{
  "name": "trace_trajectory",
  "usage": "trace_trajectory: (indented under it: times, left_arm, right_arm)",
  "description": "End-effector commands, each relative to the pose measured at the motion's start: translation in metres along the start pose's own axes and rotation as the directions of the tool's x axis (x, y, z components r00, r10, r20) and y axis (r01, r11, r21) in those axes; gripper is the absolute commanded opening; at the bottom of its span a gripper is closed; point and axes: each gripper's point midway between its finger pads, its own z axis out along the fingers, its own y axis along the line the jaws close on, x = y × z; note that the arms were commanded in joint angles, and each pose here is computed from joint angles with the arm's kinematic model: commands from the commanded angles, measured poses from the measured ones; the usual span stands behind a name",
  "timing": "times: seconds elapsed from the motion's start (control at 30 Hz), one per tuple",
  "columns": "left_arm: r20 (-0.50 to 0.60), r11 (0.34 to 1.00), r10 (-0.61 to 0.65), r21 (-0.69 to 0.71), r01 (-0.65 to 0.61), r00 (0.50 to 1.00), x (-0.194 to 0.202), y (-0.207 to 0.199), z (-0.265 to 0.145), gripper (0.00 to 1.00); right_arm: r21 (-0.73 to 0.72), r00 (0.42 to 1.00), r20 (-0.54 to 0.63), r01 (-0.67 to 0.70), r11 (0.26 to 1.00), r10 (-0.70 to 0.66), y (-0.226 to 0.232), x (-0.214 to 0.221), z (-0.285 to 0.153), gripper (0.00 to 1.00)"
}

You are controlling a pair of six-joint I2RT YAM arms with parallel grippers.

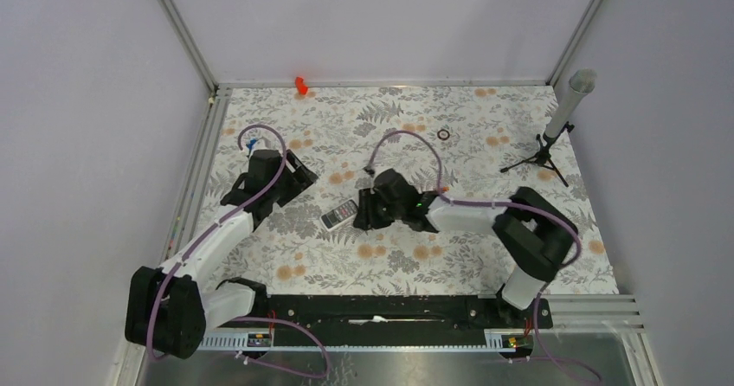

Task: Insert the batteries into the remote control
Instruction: Adjust the remote control at the center of the board.

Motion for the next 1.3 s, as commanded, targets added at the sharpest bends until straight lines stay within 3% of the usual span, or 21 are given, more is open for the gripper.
trace_trajectory:
  times: [0.0, 0.23, 0.4, 0.5, 0.57, 0.9, 1.1, 1.27]
  left_arm:
    - [0.076, 0.996, -0.006, -0.091, 0.013, 0.997, -0.009, 0.026, -0.014, 0.72]
    - [0.094, 0.996, -0.030, -0.076, 0.037, 0.995, -0.013, 0.031, -0.026, 0.75]
    - [0.144, 0.995, -0.035, -0.088, 0.048, 0.989, -0.022, 0.036, -0.038, 0.76]
    - [0.167, 0.994, -0.033, -0.093, 0.049, 0.985, -0.027, 0.038, -0.044, 0.77]
    - [0.174, 0.994, -0.030, -0.101, 0.048, 0.984, -0.029, 0.040, -0.048, 0.77]
    - [0.300, 0.988, -0.043, -0.127, 0.085, 0.953, -0.054, 0.050, -0.078, 0.81]
    - [0.304, 0.990, -0.048, -0.109, 0.085, 0.951, -0.057, 0.046, -0.080, 0.82]
    - [0.280, 0.991, -0.044, -0.108, 0.077, 0.959, -0.053, 0.045, -0.076, 0.83]
  right_arm:
    - [-0.011, 0.993, 0.065, 0.095, 0.995, -0.094, 0.037, -0.011, 0.036, 0.42]
    - [-0.001, 0.995, 0.030, 0.090, 0.996, -0.090, 0.042, -0.008, 0.085, 0.39]
    - [0.072, 0.987, 0.080, 0.133, 0.989, -0.138, 0.040, -0.034, 0.118, 0.41]
    - [0.131, 0.974, 0.111, 0.183, 0.974, -0.198, 0.038, -0.056, 0.131, 0.47]
    - [0.166, 0.965, 0.120, 0.214, 0.963, -0.235, 0.034, -0.069, 0.136, 0.56]
    - [0.040, 0.904, 0.061, 0.422, 0.906, -0.424, 0.046, -0.089, 0.087, 0.85]
    - [0.186, 0.906, 0.014, 0.413, 0.892, -0.422, -0.001, -0.096, 0.071, 0.92]
    - [0.278, 0.854, -0.067, 0.513, 0.812, -0.516, -0.032, -0.091, 0.071, 0.99]
